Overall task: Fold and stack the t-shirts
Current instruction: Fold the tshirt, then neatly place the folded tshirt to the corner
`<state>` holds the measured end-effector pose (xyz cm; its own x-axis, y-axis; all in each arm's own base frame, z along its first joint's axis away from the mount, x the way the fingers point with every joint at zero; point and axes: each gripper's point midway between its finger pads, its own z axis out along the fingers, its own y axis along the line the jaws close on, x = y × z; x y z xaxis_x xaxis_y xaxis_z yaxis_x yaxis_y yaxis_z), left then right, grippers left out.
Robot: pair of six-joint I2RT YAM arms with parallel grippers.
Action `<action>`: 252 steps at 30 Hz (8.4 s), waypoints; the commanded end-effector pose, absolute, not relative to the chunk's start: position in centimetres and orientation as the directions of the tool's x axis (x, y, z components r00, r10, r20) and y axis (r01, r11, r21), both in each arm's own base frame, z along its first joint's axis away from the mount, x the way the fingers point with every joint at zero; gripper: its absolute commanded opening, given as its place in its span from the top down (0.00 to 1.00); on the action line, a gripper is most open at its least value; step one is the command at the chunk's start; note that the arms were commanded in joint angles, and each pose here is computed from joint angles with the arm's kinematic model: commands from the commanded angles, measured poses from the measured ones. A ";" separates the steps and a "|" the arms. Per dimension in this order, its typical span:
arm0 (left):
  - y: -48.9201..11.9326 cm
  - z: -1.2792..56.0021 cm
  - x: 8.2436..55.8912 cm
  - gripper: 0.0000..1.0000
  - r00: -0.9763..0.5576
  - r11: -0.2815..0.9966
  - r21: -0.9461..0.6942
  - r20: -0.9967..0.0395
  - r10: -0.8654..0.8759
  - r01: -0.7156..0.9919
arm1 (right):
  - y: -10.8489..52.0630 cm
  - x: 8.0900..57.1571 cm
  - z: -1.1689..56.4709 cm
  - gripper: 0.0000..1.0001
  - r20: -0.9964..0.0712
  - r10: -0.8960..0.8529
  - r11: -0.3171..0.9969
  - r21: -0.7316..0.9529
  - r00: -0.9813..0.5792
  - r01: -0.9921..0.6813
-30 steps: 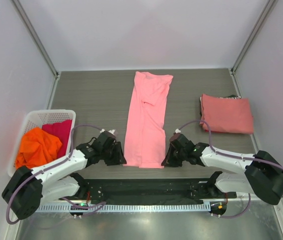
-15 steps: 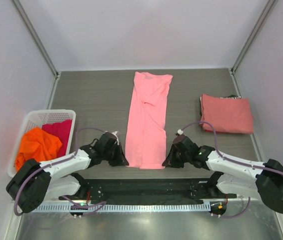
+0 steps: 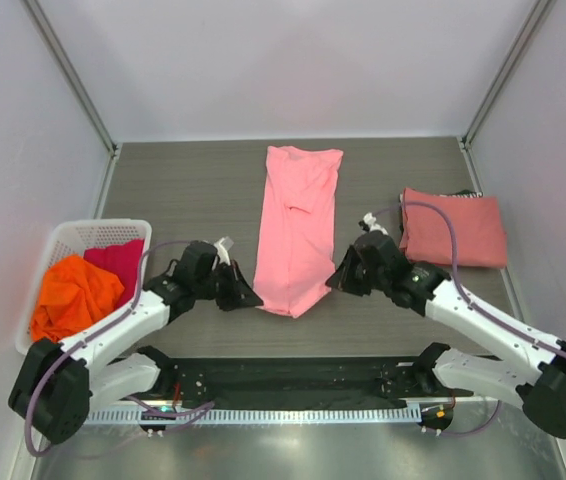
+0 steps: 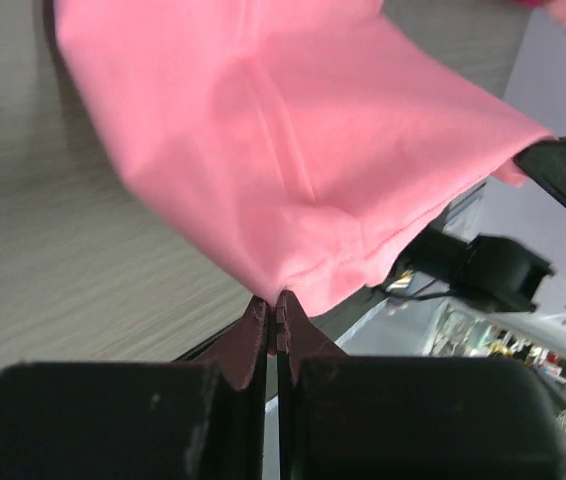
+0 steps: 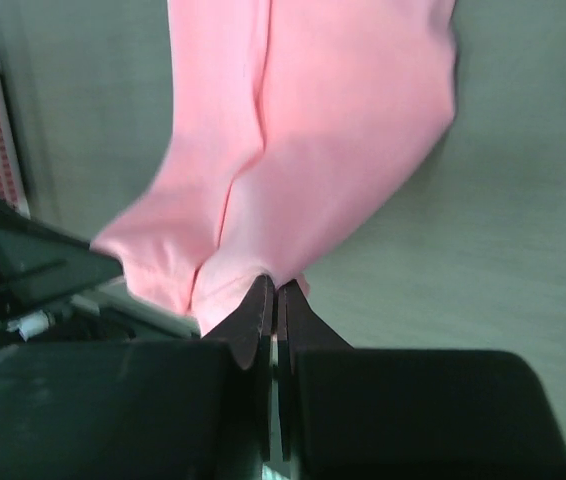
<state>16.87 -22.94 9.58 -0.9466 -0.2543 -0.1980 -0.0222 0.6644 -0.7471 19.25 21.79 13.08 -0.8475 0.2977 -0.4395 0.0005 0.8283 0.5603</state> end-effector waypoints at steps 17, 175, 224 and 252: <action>-23.4 13.7 40.3 1.00 -0.864 0.637 -0.768 -0.274 -0.423 -0.069 | 18.7 40.9 13.9 0.99 -0.553 0.336 0.873 0.487 -0.763 0.031; -23.1 6.7 45.7 0.10 -0.855 0.835 -0.543 -0.385 -0.347 -0.094 | 14.9 47.1 5.0 0.30 -0.483 0.301 0.888 0.457 -0.822 0.057; -22.3 3.8 46.6 1.00 -0.873 0.821 -0.570 -0.380 -0.305 -0.039 | -0.7 42.6 4.4 0.48 -0.304 -0.186 0.504 -0.846 -0.934 0.174; -15.8 5.7 46.8 1.00 -0.836 0.849 -0.513 -0.407 -0.369 -0.124 | 12.7 44.8 6.5 0.99 -0.468 -0.186 0.818 -0.561 -0.864 0.127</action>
